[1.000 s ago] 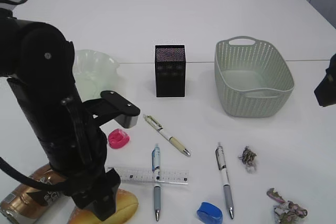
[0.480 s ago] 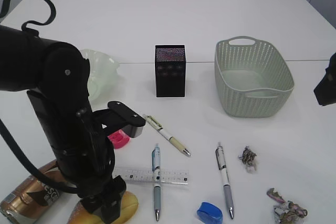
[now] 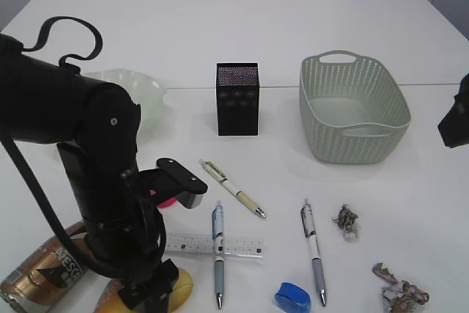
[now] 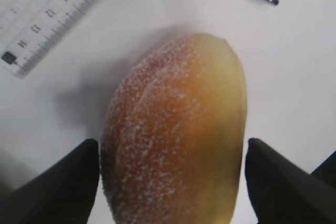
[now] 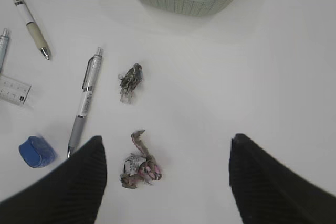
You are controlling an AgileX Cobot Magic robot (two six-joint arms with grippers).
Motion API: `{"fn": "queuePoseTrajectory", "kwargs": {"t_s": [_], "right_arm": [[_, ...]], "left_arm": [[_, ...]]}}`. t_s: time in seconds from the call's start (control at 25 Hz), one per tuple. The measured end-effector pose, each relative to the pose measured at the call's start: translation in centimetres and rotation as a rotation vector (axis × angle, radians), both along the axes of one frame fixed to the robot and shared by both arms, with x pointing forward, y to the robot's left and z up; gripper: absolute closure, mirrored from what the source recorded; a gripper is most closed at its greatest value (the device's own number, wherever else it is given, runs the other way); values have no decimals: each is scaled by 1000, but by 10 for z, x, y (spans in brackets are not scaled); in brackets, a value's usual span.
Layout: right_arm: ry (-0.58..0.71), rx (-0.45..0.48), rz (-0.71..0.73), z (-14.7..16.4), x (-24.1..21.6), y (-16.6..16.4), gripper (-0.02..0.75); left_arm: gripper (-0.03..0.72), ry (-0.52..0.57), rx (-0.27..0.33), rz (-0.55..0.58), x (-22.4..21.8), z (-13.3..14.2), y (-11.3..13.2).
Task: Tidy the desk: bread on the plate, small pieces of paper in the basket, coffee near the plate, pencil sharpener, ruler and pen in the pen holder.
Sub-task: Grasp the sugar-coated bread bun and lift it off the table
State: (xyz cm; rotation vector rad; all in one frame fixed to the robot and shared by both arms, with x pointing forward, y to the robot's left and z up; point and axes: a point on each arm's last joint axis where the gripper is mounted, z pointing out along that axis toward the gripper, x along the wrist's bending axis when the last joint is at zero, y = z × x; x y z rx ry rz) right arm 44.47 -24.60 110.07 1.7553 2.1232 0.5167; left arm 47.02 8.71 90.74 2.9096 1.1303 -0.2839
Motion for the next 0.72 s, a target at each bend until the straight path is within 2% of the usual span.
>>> {"fn": "queuePoseTrajectory", "kwargs": {"t_s": [0.12,0.32,0.4,0.6,0.72], "right_arm": [[0,0,0,0,0,0,206],[-2,-7,0,0,0,-1,206],[-2,-7,0,0,0,-1,206],[-3,-10,0,0,0,-1,206],[-4,-15,1,0,0,-1,206]], "left_arm": [[90,3,2,0,0,-1,0],[274,3,2,0,0,-1,0],[319,3,2,0,0,-1,0],[339,16,10,-3,-1,0,1],[342,-27,-19,-8,-1,16,2]]}}
